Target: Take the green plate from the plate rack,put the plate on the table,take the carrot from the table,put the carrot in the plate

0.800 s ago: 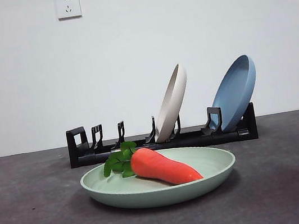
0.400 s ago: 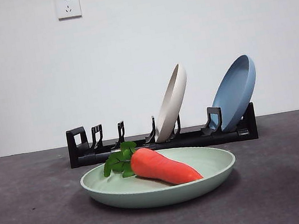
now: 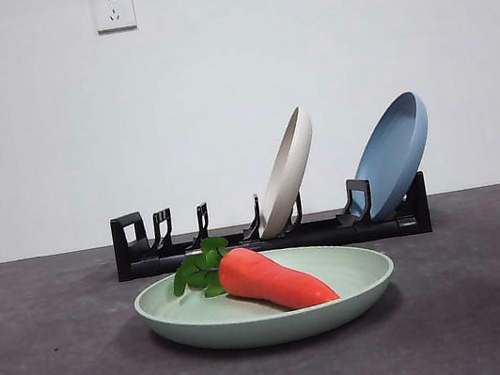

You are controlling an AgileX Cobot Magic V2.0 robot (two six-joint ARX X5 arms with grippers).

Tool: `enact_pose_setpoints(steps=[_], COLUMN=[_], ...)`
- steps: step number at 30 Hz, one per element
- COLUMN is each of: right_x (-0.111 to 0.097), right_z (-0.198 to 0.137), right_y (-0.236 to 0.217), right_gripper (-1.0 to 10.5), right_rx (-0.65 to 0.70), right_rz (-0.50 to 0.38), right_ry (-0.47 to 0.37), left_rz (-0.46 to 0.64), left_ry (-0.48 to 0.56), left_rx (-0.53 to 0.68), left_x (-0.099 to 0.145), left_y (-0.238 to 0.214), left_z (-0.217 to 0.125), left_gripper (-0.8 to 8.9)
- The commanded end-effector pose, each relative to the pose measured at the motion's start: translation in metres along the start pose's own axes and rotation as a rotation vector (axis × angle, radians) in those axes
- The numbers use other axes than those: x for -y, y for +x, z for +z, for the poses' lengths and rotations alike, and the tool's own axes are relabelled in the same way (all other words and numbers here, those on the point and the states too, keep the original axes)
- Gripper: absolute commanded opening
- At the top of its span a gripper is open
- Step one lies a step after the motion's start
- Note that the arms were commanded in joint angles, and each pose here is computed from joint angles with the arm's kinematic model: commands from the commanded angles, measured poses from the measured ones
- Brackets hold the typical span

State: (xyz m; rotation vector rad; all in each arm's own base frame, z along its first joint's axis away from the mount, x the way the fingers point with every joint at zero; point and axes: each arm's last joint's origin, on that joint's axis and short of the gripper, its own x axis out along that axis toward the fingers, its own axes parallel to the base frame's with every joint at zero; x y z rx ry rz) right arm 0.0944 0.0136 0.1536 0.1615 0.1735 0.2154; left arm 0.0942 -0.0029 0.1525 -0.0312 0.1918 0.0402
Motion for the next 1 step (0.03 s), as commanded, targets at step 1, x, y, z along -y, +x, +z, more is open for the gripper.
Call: enact_pose_setpoints(steps=[1], right_x=[0.0008], right_z=[-0.0045], right_y=[0.0012], right_gripper=[0.0], right_rx=[-0.012], right_rz=[-0.002], right_ry=[0.008], left_rz=[0.006], left_ry=[-0.006], left_rx=[-0.008], left_x=[-0.0005], left_y=[0.0011], left_z=[-0.0034], left_gripper=[-0.03])
